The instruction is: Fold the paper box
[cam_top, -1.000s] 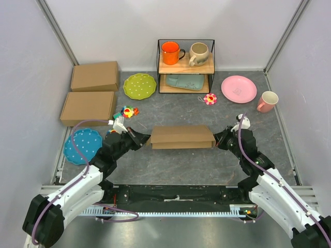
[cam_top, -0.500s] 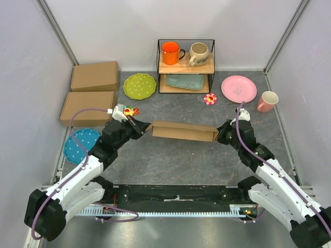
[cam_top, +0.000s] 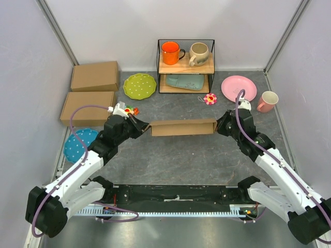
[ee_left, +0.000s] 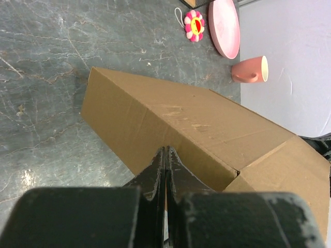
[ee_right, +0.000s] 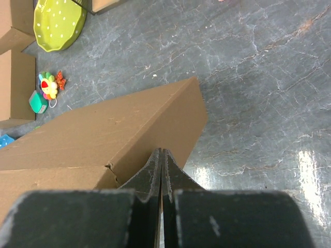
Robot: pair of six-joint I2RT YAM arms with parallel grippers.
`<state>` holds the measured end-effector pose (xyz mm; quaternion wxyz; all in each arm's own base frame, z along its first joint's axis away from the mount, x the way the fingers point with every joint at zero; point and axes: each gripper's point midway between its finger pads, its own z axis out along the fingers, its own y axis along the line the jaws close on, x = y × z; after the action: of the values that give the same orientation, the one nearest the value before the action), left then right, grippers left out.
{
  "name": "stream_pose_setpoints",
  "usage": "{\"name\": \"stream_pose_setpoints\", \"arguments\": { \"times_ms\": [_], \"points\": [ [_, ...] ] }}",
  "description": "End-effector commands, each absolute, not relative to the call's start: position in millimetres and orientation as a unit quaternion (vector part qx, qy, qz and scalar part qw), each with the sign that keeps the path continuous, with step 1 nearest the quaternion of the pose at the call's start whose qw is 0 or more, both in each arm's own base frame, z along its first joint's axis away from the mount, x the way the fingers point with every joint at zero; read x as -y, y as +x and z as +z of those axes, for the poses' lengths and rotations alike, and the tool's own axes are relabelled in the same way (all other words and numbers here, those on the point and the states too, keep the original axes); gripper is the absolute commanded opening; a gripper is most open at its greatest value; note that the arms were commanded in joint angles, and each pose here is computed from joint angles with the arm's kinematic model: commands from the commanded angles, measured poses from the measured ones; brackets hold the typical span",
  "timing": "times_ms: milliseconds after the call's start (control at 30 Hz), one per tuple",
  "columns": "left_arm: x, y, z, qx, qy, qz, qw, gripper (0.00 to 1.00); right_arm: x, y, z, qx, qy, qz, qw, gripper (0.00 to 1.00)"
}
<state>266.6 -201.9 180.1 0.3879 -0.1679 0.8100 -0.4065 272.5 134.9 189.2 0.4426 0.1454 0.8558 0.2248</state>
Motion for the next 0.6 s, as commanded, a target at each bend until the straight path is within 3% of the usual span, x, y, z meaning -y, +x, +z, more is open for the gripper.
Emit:
{"name": "stream_pose_setpoints", "arguments": {
  "times_ms": [0, 567],
  "points": [
    [237, 247, 237, -0.783, -0.097, -0.497, 0.362, 0.02, -166, 271, 237, -0.832, 0.122, 0.307, 0.445, 0.0],
    [236, 219, 226, -0.813, -0.11, -0.495, 0.286, 0.02, -165, 253, 218, -0.863, 0.116, 0.295, 0.393, 0.05]
  ]
}}
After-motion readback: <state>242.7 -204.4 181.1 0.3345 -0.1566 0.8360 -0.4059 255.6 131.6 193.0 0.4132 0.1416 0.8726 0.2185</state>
